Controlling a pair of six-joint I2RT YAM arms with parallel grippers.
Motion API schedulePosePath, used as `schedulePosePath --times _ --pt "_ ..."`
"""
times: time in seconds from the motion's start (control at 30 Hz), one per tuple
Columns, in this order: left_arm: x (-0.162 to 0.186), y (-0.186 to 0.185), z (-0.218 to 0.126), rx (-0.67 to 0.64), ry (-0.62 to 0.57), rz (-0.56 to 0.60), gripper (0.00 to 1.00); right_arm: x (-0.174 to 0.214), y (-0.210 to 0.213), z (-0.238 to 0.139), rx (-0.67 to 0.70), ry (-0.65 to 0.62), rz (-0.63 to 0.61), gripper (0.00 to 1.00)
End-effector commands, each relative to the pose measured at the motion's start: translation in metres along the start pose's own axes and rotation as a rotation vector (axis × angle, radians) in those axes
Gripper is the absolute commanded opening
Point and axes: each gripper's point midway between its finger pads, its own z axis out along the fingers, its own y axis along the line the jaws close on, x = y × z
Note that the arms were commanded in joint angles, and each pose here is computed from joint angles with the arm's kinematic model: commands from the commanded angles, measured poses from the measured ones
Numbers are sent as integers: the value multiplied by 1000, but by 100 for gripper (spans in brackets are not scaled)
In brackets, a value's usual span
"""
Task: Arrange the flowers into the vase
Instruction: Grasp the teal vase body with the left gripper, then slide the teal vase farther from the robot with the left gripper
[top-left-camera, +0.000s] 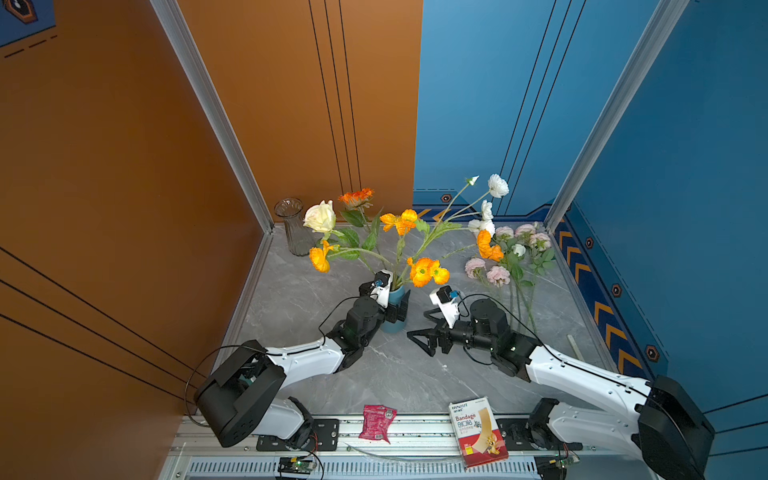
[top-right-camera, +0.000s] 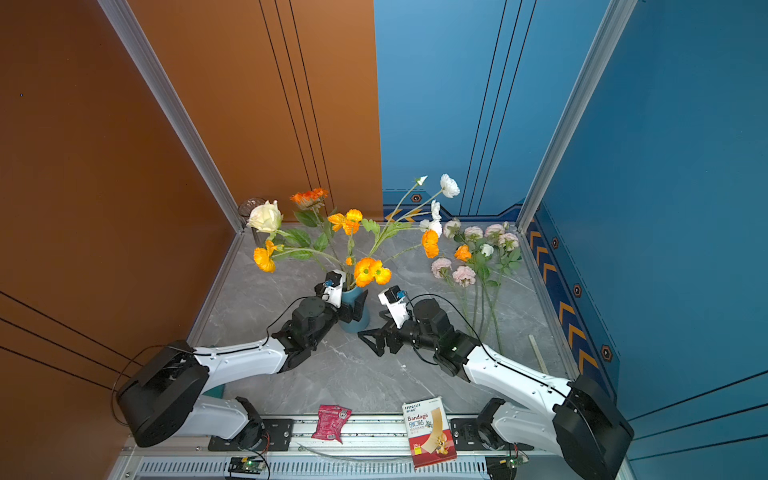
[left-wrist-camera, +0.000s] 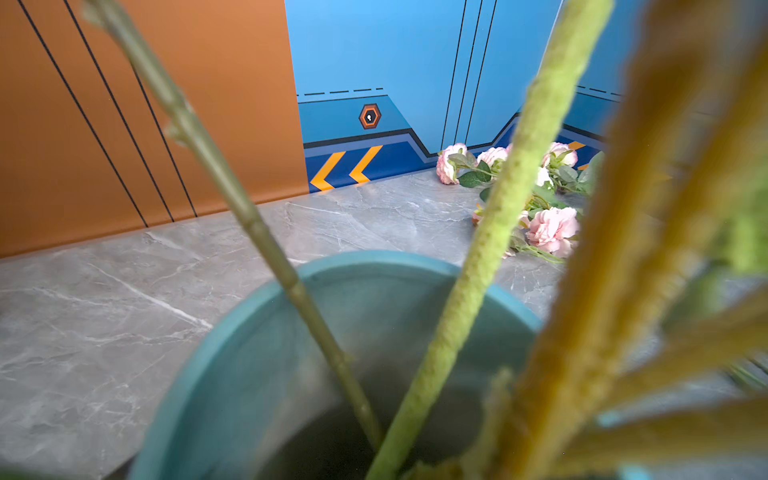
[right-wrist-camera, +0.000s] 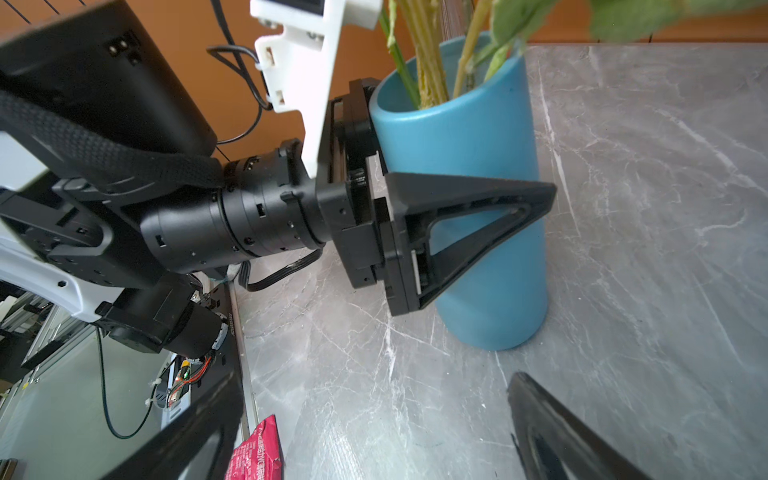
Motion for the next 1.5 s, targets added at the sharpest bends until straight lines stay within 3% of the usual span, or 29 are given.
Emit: schedulePosePath --times 0.0,0.13,0.33,0.57,0.8,0.9,1.2,1.47 --pt "-21 -12 5 73 -76 -33 83 -10 4 0 -25 -28 -37 100" --pt "-25 -18 7 110 -89 -23 59 -14 0 4 -34 -42 -37 100" --pt "-48 -30 14 188 -134 11 34 -35 -12 8 -66 -90 -38 100" --pt "-123 -29 37 195 -290 104 29 -65 -53 1 34 -164 12 100" --pt "-179 5 98 186 -392 104 26 -84 -90 -27 199 -221 46 100" --pt "-197 19 127 171 -438 85 26 -85 -92 -34 209 -208 51 100" --pt "-218 49 199 124 -465 110 26 -71 -82 -51 213 -203 64 100" --pt "-214 62 232 67 -446 110 26 -65 -82 -63 247 -188 27 100"
